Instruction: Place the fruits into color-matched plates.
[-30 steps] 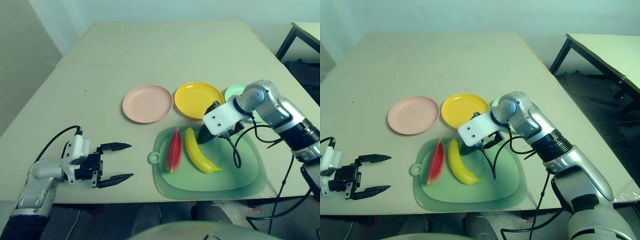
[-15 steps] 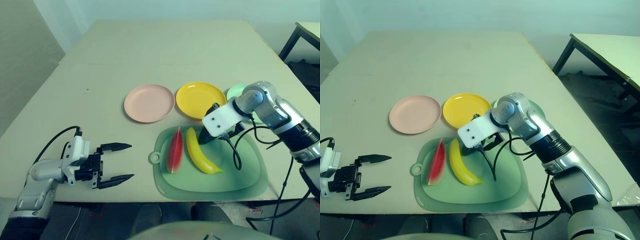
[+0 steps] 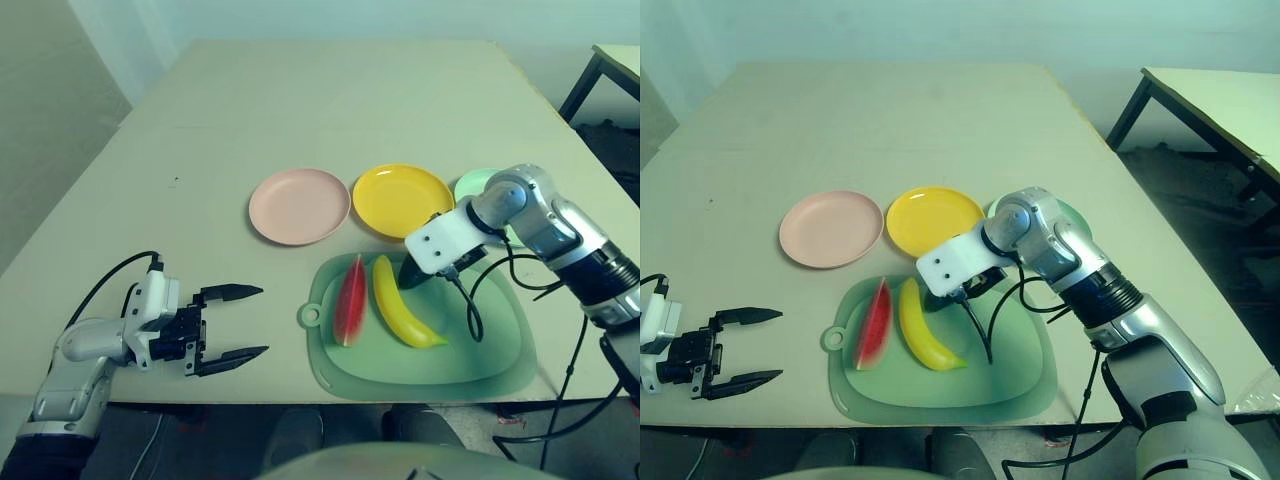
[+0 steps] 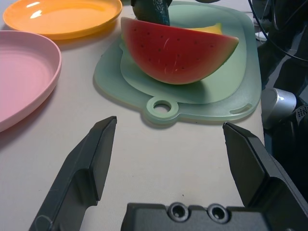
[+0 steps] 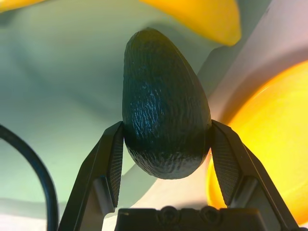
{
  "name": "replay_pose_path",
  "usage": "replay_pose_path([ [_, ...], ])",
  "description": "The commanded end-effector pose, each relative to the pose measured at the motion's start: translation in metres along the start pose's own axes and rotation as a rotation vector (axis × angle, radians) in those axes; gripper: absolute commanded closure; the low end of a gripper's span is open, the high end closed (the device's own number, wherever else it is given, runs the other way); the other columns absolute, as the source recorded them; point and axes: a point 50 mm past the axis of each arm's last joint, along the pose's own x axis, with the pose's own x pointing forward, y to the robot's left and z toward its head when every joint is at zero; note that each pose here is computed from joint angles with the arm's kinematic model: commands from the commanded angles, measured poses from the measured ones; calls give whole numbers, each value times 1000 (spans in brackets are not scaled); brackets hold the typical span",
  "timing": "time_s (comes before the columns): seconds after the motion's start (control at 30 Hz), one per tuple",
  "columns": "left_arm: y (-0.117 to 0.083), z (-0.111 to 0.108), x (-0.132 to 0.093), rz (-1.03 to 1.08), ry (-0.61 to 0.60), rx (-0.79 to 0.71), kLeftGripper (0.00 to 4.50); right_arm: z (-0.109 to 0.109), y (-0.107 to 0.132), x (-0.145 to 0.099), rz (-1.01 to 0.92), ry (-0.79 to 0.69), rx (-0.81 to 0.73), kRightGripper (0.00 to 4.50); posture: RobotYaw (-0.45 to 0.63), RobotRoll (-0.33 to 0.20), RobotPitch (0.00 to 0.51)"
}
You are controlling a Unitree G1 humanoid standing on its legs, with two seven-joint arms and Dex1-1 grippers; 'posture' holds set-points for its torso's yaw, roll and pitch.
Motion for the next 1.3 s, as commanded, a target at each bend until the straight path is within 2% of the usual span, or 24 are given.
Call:
replay_pose_path([
  [0.03,1,3,-1,-2,-5,14,0,0,-5,-21,-33,0,22,1621,58,0,69],
  [0.2,2,2,0,-15,-11,10,0,-6,-11,-35,-71,14,73,1621,50,0,64],
  [0.4,3,4,0,-26,-19,8,0,-25,-19,-48,-119,66,138,1621,49,0,59],
  [0.47,3,4,0,-28,-23,4,0,-36,-22,-51,-142,98,172,1621,49,0,59],
  [0.6,6,8,0,-14,-49,-4,0,-76,-24,-53,-196,203,281,1621,50,0,55],
  [0.77,12,14,0,32,-98,-23,0,-101,-24,-56,-230,256,380,1621,54,0,54],
  [0.9,11,14,-1,34,-87,-18,0,-114,-23,-62,-265,304,434,1621,59,0,55],
  [1.3,8,12,-2,53,-72,-18,0,-139,-3,-39,-270,444,490,1621,77,0,63],
])
